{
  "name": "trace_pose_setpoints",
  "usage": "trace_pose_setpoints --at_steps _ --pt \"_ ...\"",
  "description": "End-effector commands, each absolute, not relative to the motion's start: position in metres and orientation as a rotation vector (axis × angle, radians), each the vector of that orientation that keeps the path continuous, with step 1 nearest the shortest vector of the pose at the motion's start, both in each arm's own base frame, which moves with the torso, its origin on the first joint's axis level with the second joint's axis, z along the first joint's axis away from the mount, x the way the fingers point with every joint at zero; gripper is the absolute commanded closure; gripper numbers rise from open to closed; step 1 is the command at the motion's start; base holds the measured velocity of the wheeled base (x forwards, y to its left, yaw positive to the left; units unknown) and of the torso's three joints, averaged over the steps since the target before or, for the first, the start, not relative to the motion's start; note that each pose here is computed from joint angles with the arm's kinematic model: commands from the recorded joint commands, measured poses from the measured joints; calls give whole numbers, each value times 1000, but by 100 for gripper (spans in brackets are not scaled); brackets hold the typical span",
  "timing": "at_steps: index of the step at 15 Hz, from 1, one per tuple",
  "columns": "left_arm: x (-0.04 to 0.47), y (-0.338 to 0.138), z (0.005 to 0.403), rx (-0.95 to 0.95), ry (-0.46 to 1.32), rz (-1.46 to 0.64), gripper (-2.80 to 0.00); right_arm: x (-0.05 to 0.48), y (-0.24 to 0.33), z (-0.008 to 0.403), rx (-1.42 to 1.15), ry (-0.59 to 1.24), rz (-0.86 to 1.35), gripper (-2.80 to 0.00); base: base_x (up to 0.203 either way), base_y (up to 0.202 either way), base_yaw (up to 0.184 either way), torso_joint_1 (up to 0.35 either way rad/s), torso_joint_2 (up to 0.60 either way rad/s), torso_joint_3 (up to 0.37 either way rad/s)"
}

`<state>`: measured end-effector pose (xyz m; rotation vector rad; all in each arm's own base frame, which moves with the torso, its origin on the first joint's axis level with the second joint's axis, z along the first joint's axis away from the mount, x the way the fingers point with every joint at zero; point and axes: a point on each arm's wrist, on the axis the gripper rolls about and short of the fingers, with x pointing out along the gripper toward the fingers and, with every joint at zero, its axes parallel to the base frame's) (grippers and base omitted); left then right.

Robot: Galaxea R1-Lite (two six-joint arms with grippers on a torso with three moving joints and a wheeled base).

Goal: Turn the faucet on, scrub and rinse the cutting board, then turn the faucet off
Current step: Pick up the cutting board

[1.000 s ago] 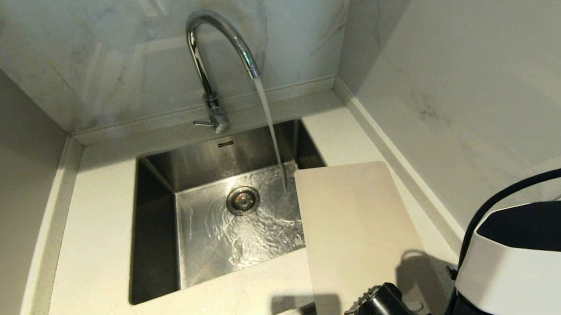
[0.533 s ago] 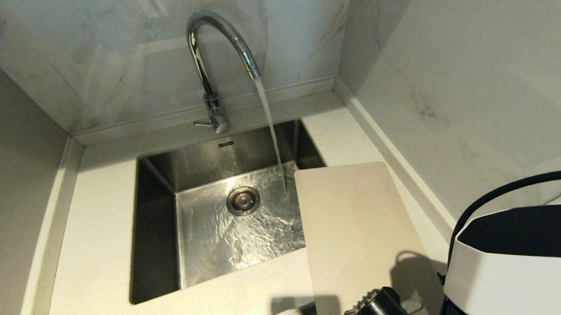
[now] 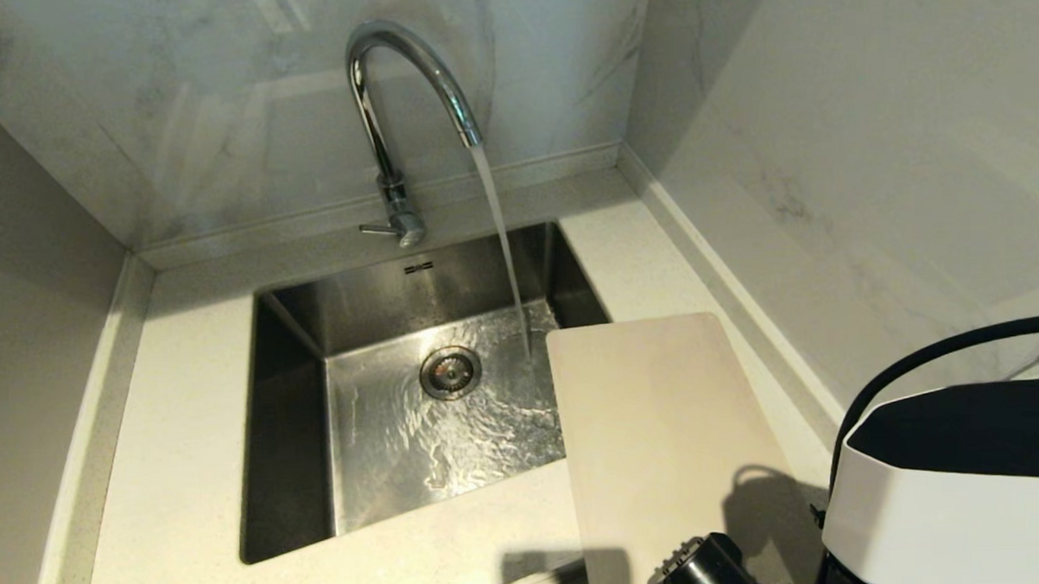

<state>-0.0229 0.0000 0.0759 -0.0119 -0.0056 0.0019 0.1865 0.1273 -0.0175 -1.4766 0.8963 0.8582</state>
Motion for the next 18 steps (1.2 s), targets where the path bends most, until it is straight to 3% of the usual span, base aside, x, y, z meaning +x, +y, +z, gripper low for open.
trace_pose_setpoints --at_steps 1,6,18 --pt "-23 0 76 -12 -3 3 0 187 127 -18 -1483 893 859 0 0 0 0 0 0 0" --pt "-23 0 76 -12 -3 2 0 183 125 -4 -1473 852 834 0 0 0 0 0 0 0" --pt "-23 0 76 -12 -3 3 0 156 105 75 -1387 627 660 0 0 0 0 0 0 0"
